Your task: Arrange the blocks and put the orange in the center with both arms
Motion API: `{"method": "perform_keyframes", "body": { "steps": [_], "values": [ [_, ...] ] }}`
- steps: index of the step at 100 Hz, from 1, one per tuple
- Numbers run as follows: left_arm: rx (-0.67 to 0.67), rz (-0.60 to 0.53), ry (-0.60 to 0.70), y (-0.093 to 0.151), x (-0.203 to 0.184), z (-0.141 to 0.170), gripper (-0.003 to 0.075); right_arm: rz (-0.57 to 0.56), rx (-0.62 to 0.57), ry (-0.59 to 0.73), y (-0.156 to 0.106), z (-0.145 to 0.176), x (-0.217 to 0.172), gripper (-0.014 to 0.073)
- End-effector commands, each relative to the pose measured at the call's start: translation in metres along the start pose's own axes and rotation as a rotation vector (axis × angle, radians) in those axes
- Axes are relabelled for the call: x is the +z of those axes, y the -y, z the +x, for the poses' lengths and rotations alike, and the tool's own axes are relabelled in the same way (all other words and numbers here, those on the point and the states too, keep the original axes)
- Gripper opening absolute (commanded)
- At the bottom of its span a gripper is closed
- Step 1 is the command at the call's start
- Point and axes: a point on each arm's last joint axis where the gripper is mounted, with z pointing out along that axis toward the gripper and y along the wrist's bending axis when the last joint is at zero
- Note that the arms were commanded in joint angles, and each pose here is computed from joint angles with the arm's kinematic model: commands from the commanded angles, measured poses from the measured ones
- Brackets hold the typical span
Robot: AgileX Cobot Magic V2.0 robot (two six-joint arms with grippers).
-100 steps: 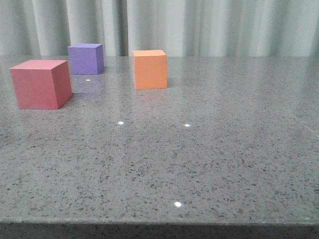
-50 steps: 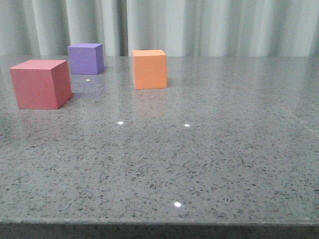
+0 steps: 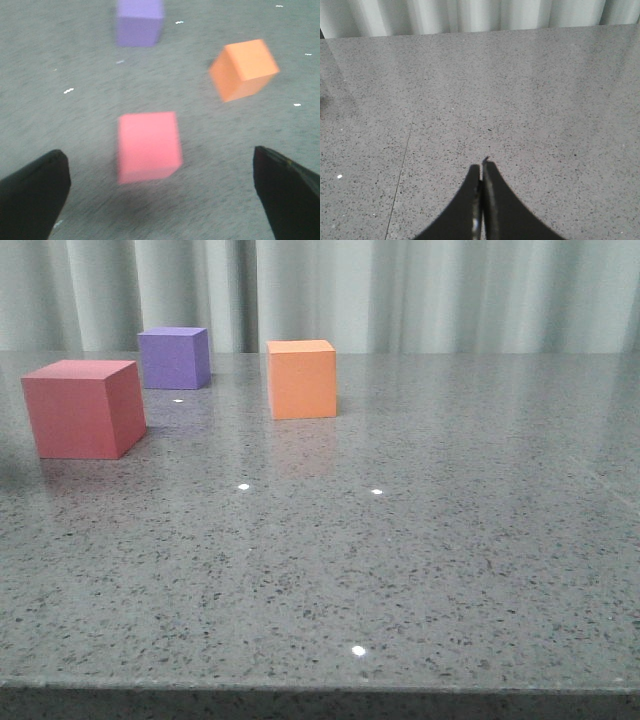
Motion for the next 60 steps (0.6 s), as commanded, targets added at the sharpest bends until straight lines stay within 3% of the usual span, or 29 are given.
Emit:
{"method": "perform_keyframes", "body": {
  "steps": [1, 41, 60],
  "values": [
    [0.022, 0.092, 0.09, 0.027, 0.008, -0.026, 0.0696, -0.006, -0.018, 0.102, -0.001, -0.015, -0.004, -0.0068],
    [0.101, 0.078, 0.001, 0.113, 0.117, -0.065, 0.0693, -0.006, -0.018, 0.102, -0.001, -0.015, -0.004, -0.0068],
    [0.075, 0.036, -0.019, 0.129, 0.157, -0.072, 0.0693, -0.006, -0.018, 0.102, -0.001, -0.015, -0.004, -0.0068]
  ]
}}
